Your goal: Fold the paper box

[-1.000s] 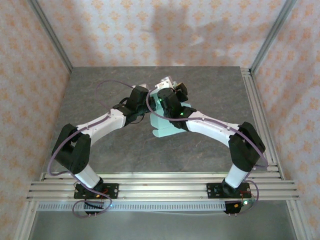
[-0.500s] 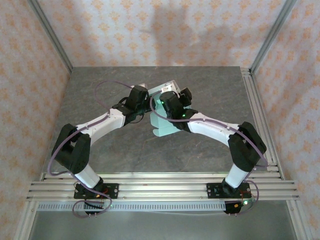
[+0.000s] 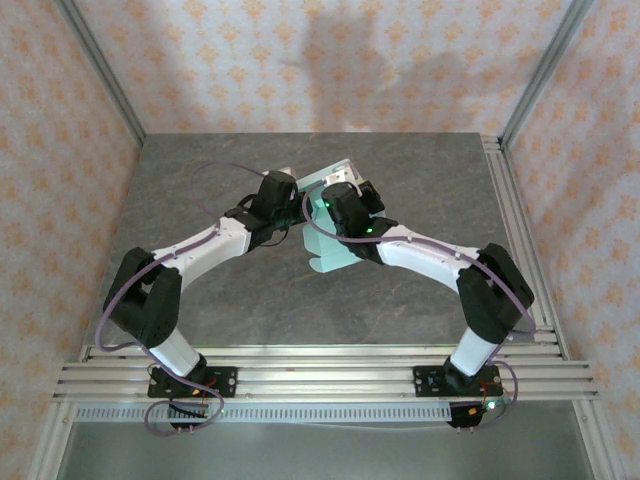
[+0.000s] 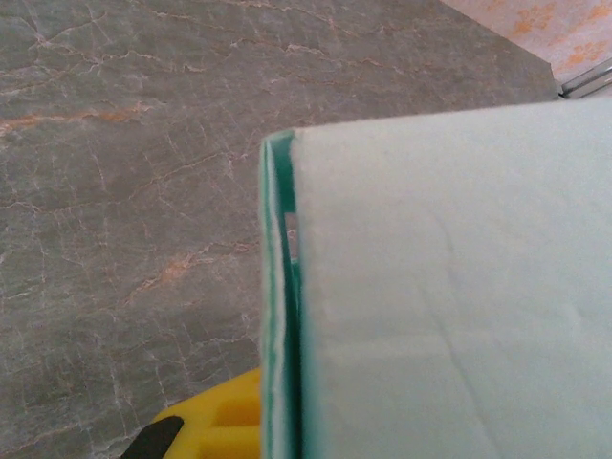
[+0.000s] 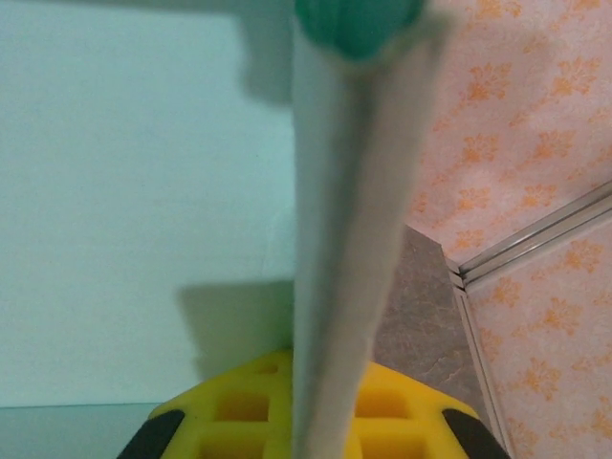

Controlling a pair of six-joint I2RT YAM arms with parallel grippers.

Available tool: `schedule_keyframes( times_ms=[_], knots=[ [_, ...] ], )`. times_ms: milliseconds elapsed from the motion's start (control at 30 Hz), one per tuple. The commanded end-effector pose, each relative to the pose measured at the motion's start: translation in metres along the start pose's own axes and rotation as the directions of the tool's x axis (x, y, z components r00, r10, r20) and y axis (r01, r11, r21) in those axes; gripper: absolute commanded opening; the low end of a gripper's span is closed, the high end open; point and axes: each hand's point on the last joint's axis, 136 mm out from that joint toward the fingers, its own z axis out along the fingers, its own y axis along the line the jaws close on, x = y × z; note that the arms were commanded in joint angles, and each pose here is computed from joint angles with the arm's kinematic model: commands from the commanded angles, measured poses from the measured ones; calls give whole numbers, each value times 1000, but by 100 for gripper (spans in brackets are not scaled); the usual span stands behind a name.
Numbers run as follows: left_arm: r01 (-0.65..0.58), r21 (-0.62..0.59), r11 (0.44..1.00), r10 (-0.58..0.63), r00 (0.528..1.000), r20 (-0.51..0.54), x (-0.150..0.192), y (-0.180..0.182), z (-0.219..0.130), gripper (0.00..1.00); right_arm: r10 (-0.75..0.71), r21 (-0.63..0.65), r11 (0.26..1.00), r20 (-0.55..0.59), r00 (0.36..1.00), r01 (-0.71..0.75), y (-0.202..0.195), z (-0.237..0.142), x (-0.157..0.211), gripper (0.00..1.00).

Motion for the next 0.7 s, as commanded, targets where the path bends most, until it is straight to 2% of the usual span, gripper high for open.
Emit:
schedule_keyframes(
  times_ms=[0,67,133,300,400,500,567,667],
  knots=[
    [4,18,1000,-4,999,39,-14,-6,-7,0,7,23,1000,-6,1000,-7,-13,-3,-3,8],
    [6,15,1000,-7,999,36,-13,-5,-6,0,27,14,1000,2,1000,-27,-16,-6,-5,27],
    [11,13,1000,-11,999,35,-13,-4,-5,0,59,-6,998,20,998,-59,-20,-11,-10,42],
    [49,-4,999,-49,999,21,-12,4,0,0,135,-172,978,109,985,-115,-19,-34,-24,65],
    [121,-22,992,-121,993,14,-11,14,3,0,198,-272,951,165,966,-148,-23,-53,-33,72],
    [232,-4,973,-232,973,13,-11,22,7,0,292,-325,920,192,937,-220,-36,-68,-39,74],
    [324,-20,946,-324,946,16,-10,29,8,0,344,-329,905,193,919,-269,-48,-73,-38,74],
    [479,-70,875,-481,877,-14,-2,38,8,0,395,-325,889,188,899,-323,-62,-77,-33,74]
  ],
)
